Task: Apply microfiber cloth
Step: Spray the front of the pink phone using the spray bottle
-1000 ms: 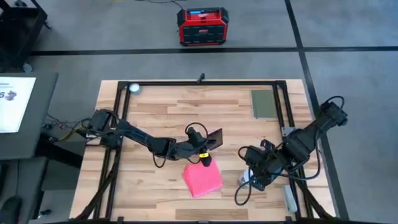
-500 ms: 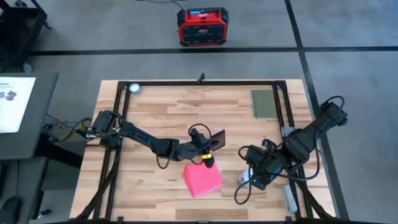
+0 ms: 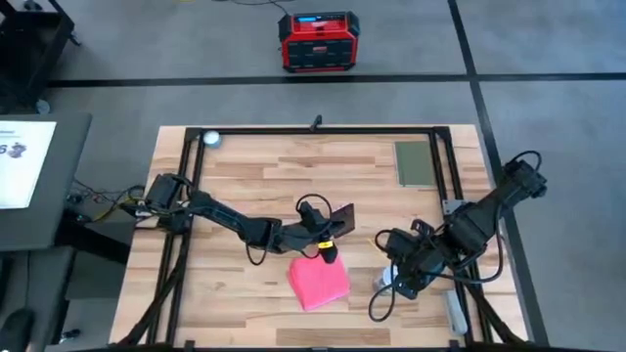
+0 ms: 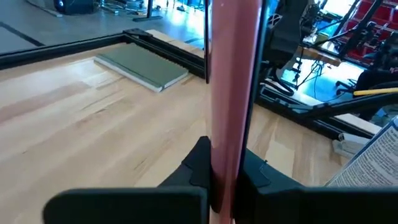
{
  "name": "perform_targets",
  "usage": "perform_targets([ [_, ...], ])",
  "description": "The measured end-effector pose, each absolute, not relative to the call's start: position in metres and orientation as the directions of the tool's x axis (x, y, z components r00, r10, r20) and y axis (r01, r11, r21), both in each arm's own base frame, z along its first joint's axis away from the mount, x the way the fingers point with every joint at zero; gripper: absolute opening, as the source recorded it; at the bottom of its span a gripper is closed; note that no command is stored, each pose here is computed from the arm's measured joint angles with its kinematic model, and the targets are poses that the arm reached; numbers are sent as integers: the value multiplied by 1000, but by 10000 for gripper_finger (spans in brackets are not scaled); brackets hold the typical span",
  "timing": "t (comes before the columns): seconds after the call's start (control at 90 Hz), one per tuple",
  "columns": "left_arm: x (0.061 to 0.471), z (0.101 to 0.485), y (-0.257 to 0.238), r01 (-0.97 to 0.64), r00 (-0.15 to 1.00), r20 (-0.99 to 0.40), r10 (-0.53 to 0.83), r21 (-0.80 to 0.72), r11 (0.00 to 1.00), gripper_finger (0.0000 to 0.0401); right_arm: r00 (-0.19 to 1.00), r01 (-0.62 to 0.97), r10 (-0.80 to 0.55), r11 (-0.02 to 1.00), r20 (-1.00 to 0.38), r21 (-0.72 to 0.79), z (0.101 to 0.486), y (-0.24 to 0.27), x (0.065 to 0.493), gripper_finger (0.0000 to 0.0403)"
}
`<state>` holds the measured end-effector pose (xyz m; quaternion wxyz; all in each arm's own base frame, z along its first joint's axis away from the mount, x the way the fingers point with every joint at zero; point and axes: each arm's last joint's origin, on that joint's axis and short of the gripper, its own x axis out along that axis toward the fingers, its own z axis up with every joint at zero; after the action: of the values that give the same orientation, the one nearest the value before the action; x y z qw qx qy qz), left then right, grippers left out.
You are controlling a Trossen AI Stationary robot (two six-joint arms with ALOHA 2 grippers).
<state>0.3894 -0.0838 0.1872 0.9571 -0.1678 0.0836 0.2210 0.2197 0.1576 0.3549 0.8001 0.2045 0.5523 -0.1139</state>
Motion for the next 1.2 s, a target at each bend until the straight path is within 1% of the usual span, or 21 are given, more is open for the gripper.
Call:
perform_targets([
  [0.1, 389, 186, -83, -474, 877, -238, 418, -273, 837, 3, 374, 406, 51, 889, -926, 213, 355, 158, 221, 0],
  [0.4, 389, 186, -83, -473, 877, -237, 418, -274, 838, 3, 377, 403, 62, 887, -924, 224, 355, 159, 221, 0],
  [0.689, 389, 187, -84, -468, 880, -229, 416, -275, 840, 3, 328, 389, 76, 898, -942, 208, 344, 165, 232, 0],
  [1.2, 388, 187, -85, -472, 878, -232, 419, -269, 840, 3, 324, 379, 69, 904, -943, 196, 345, 161, 233, 0],
])
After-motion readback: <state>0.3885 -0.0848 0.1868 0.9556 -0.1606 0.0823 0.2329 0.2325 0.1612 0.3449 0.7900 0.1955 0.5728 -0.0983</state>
